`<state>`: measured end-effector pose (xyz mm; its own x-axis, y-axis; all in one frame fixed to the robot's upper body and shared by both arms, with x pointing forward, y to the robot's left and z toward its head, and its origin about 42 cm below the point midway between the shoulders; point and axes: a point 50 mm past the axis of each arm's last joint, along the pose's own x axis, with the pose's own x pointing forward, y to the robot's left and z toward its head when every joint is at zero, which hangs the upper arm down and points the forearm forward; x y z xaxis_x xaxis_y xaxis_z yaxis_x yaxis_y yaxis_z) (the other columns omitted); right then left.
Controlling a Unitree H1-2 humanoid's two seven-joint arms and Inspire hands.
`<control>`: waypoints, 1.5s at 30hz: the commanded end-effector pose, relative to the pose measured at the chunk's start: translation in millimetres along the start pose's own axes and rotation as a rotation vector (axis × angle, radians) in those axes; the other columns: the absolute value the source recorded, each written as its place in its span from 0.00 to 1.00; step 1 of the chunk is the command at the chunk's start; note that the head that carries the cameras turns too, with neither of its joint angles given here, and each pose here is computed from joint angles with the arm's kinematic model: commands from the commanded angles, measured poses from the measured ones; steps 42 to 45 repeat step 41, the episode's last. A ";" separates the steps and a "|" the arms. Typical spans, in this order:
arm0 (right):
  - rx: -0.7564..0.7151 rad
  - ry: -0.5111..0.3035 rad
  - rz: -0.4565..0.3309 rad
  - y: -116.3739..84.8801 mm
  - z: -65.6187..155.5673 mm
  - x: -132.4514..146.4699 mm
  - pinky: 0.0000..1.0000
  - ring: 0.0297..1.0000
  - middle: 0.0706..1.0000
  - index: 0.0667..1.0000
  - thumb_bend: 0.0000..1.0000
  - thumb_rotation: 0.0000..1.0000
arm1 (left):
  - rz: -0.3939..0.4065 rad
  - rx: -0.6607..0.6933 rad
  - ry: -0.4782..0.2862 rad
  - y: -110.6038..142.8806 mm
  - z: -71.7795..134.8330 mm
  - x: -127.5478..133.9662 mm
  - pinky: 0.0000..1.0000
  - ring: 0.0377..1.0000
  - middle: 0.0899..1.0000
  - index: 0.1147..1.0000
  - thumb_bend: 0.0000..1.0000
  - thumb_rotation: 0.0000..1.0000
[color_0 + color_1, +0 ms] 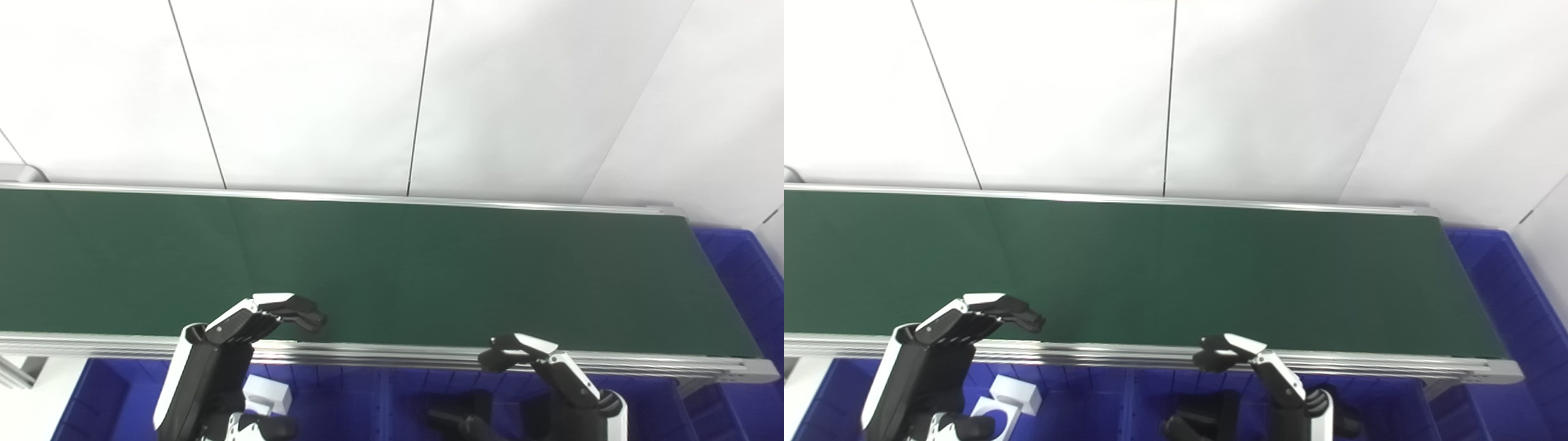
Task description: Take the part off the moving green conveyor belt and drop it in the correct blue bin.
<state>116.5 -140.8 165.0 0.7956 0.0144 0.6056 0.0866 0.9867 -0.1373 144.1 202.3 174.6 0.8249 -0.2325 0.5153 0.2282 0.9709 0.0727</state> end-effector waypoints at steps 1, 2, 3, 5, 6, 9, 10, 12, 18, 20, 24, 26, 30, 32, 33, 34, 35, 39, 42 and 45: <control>0.021 -0.077 -0.029 -3.0 7.7 4.6 0.41 0.44 0.47 0.57 0.56 0.45 | -0.010 0.031 -0.058 0.5 11.0 3.4 0.52 0.58 0.58 0.62 0.71 0.54; 0.019 -0.078 -0.028 -3.3 7.4 4.3 0.41 0.44 0.47 0.56 0.56 0.45 | -0.009 0.035 -0.060 0.3 11.5 4.0 0.52 0.57 0.58 0.62 0.71 0.54; 0.021 -0.076 -0.023 -3.6 7.0 4.4 0.41 0.44 0.47 0.55 0.55 0.45 | -0.007 0.035 -0.061 0.2 10.4 4.9 0.52 0.57 0.57 0.61 0.71 0.53; 0.027 -0.065 -0.020 -3.0 6.7 3.7 0.41 0.44 0.47 0.54 0.56 0.44 | 0.000 0.021 -0.052 -0.6 7.0 4.5 0.52 0.56 0.57 0.61 0.71 0.54; 0.024 -0.059 -0.022 -2.5 6.7 3.3 0.41 0.44 0.46 0.54 0.56 0.44 | 0.001 0.017 -0.047 -0.8 5.5 3.8 0.52 0.56 0.57 0.61 0.71 0.54; 0.014 -0.044 -0.024 -1.5 5.4 2.0 0.41 0.44 0.46 0.53 0.56 0.46 | 0.007 0.015 -0.030 -0.5 2.1 1.5 0.53 0.57 0.58 0.61 0.73 0.56; 0.011 -0.041 -0.022 -1.4 4.6 1.7 0.42 0.44 0.46 0.53 0.56 0.46 | 0.011 0.013 -0.024 -0.4 0.9 0.8 0.55 0.58 0.58 0.61 0.74 0.55; 0.012 -0.036 -0.016 -1.2 2.5 1.2 0.42 0.45 0.47 0.54 0.56 0.46 | 0.015 0.001 -0.011 0.4 -3.1 -0.9 0.56 0.58 0.59 0.61 0.74 0.52; 0.036 -0.008 0.032 -3.1 -0.5 0.9 0.43 0.47 0.51 0.58 0.56 0.45 | -0.008 0.008 0.021 2.6 -11.4 -3.4 0.56 0.59 0.61 0.62 0.72 0.51; 0.048 0.027 0.072 -4.3 -3.0 -1.1 0.47 0.52 0.55 0.63 0.59 0.51 | -0.018 0.020 0.043 2.6 -14.4 -6.1 0.57 0.60 0.62 0.63 0.74 0.54; 0.059 0.080 0.119 -6.1 -4.3 -6.2 0.51 0.57 0.61 0.69 0.66 0.54 | -0.055 0.007 0.080 5.8 -21.7 -13.0 0.60 0.64 0.66 0.67 0.74 0.54; 0.069 0.082 0.118 -6.3 -3.5 -6.9 0.52 0.57 0.62 0.70 0.66 0.54 | -0.054 0.003 0.086 6.4 -21.9 -15.2 0.61 0.65 0.66 0.68 0.74 0.54; 0.080 0.072 0.108 -5.7 0.1 -4.5 0.52 0.57 0.60 0.69 0.63 0.56 | -0.037 -0.007 0.078 5.2 -18.5 -15.8 0.61 0.63 0.65 0.67 0.74 0.54; 0.086 0.066 0.102 -5.2 2.0 -3.3 0.52 0.57 0.60 0.69 0.63 0.56 | -0.029 -0.006 0.072 3.9 -16.2 -15.3 0.60 0.63 0.65 0.67 0.75 0.54; 0.090 0.063 0.099 -5.0 3.1 -2.5 0.53 0.57 0.60 0.69 0.62 0.56 | -0.026 -0.004 0.068 2.9 -14.8 -15.0 0.60 0.63 0.64 0.67 0.76 0.55; 0.095 0.060 0.097 -4.8 4.0 -1.9 0.53 0.57 0.60 0.68 0.61 0.56 | -0.024 -0.003 0.065 1.8 -13.5 -14.6 0.59 0.63 0.64 0.67 0.76 0.55; 0.098 0.057 0.095 -4.7 4.8 -1.1 0.53 0.57 0.59 0.68 0.60 0.55 | -0.022 -0.002 0.059 0.4 -12.0 -13.9 0.59 0.62 0.64 0.67 0.77 0.56; 0.108 0.051 0.092 -4.8 6.2 0.6 0.53 0.56 0.59 0.68 0.59 0.54 | -0.025 -0.005 0.045 -1.7 -8.7 -12.0 0.59 0.62 0.64 0.67 0.77 0.57; 0.109 0.047 0.090 -5.3 7.0 1.2 0.53 0.56 0.59 0.68 0.59 0.53 | -0.028 -0.009 0.041 -2.0 -7.2 -11.7 0.59 0.62 0.64 0.67 0.76 0.57; 0.109 0.047 0.090 -5.3 7.0 1.2 0.53 0.56 0.59 0.68 0.59 0.53 | -0.028 -0.009 0.041 -2.0 -7.2 -11.7 0.59 0.62 0.64 0.67 0.76 0.57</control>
